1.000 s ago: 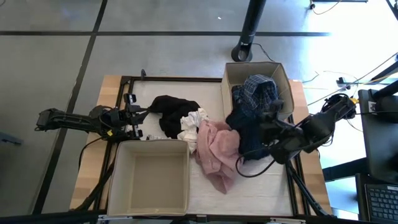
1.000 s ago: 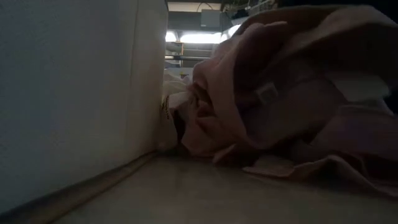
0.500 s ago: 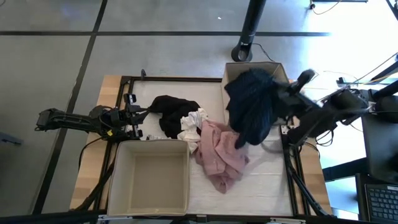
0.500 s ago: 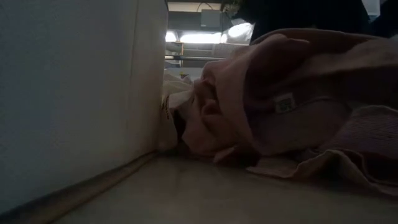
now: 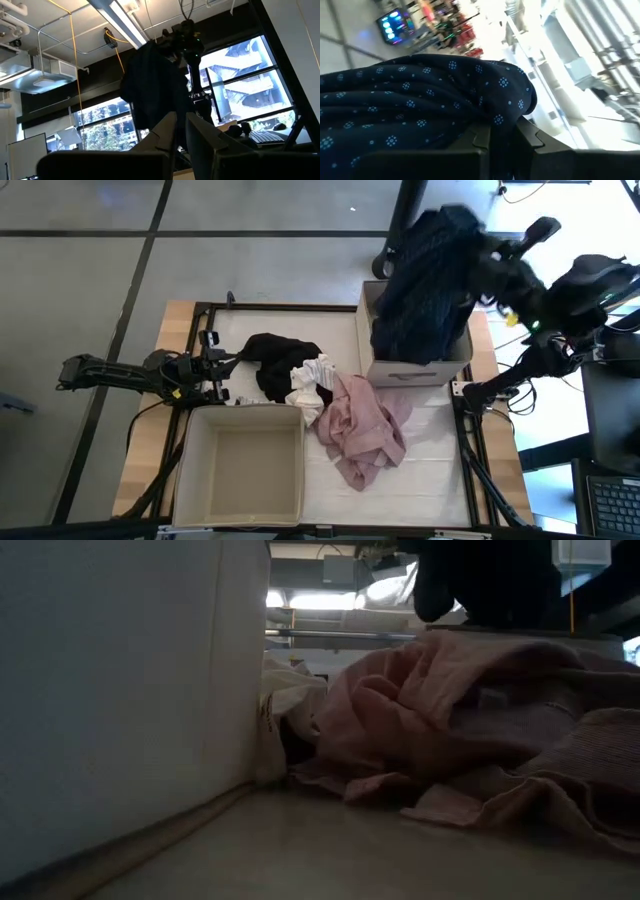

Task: Sort clothes
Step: Put the blue patterned polo shirt into the right laundry organizer, then put the red polo shirt into the right laundry organizer

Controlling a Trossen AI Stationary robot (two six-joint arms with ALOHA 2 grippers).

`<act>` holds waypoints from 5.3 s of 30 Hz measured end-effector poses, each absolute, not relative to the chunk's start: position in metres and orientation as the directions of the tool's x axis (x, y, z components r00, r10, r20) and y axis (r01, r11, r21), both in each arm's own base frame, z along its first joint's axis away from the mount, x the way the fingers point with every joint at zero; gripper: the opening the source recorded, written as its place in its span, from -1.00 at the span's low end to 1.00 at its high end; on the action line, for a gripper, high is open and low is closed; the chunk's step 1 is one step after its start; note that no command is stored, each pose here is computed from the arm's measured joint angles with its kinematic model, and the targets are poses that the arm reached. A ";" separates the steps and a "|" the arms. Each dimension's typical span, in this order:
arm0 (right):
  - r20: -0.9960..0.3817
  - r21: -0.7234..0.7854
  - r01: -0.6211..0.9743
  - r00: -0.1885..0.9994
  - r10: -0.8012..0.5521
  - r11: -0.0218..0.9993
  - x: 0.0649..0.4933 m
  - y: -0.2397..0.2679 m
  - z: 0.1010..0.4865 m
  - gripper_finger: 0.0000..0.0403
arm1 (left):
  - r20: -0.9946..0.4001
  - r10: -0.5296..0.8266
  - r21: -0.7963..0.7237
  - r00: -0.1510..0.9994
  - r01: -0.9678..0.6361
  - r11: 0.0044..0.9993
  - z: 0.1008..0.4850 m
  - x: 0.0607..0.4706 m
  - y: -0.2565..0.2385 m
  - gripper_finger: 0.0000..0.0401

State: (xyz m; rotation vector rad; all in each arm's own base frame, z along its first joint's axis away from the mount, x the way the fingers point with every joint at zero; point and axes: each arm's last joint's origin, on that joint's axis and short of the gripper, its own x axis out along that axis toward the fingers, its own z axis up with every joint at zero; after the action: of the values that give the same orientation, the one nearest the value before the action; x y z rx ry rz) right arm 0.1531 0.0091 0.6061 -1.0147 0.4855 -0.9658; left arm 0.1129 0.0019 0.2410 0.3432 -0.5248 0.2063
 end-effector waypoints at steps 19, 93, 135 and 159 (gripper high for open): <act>-0.241 -0.903 0.252 0.372 -0.896 0.348 0.157 -0.054 0.549 -0.81 | 0.523 0.105 0.272 0.846 -0.282 0.920 0.241 0.113 0.002 -0.84; -0.830 -0.460 0.116 0.297 -0.472 0.881 0.187 -0.141 0.325 0.14 | 0.539 0.105 0.252 0.836 -0.279 0.927 0.243 0.112 0.002 -0.84; -0.847 -0.357 -0.448 0.525 -0.082 0.820 0.281 0.072 0.241 0.14 | 0.540 0.108 0.247 0.835 -0.279 0.928 0.243 0.112 0.002 -0.84; -0.949 -0.314 -0.564 0.174 -0.262 0.763 0.314 0.081 0.120 -0.75 | 0.541 0.108 0.246 0.834 -0.280 0.928 0.243 0.112 0.002 -0.84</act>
State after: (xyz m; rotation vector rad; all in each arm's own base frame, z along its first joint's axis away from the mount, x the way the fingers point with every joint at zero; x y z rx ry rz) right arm 0.3142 0.0806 0.1195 -0.7284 1.4143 0.2438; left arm 0.1117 0.0020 0.2429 0.3253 -0.5481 0.2090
